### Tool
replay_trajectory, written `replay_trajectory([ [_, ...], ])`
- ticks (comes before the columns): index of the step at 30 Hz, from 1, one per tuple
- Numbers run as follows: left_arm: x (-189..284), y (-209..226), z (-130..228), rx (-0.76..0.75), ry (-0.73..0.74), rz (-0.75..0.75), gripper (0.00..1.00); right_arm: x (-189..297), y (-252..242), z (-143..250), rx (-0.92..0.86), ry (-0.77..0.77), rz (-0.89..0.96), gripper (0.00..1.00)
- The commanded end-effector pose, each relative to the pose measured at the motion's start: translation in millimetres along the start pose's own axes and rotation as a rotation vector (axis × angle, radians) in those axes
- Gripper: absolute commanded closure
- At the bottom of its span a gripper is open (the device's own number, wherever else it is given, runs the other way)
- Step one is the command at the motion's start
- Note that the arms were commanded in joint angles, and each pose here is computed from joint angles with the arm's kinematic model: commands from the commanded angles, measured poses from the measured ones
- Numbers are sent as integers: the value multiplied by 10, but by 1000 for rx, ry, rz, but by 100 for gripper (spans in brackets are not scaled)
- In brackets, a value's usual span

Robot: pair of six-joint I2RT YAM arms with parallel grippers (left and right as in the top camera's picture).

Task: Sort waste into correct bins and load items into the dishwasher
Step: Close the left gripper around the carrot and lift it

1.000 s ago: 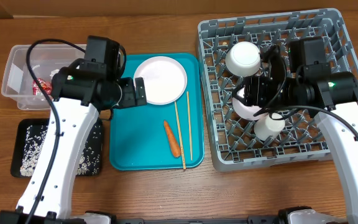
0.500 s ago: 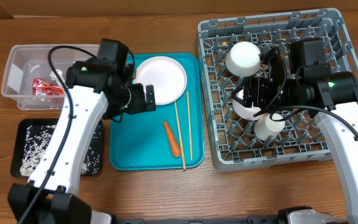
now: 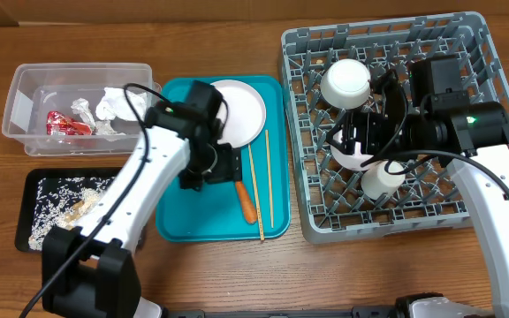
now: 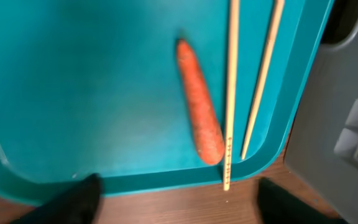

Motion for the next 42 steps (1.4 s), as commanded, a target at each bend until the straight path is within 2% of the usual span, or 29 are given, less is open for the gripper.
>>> replay_trajectory([
  [1,-124,-122,43,22,1,16,31,-1,-31,-5,1,-5,51,0],
  [8,-344,-242,84,191,-65,-10,27,-5,-47,-21,1,-13,64,0],
  [12,-509,-255,135,232,-85,-22,29,-11,-48,-23,1,-11,64,0],
  [15,-602,-205,144,265,-112,-60,37,-10,-50,-24,0,-12,65,0],
  [19,-688,-125,163,323,-128,-119,38,-16,-52,-26,-1,-10,65,0],
  [24,-833,-132,162,330,-112,-89,37,-27,-57,-29,-3,-6,66,0],
  [31,-1162,-196,128,295,-7,-37,37,-32,-61,-32,-4,-5,66,0],
  [33,-1186,-193,110,296,15,-6,41,-30,-60,-32,-4,-6,67,0],
  [36,-1171,-167,98,302,17,-2,59,-31,-62,-33,-4,-6,67,0],
  [42,-1168,-170,97,296,21,3,61,-39,-64,-35,-5,-3,67,0],
])
Point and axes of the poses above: each gripper's point midway between its finger pads, its own x axis back along the fingers, its own y axis along the line the jaws close on, z = x × y, the point moved 10 cm from there along x, back along the fingers, and after that the axes turned 2 degrees about -x, right-handed, at the moved point
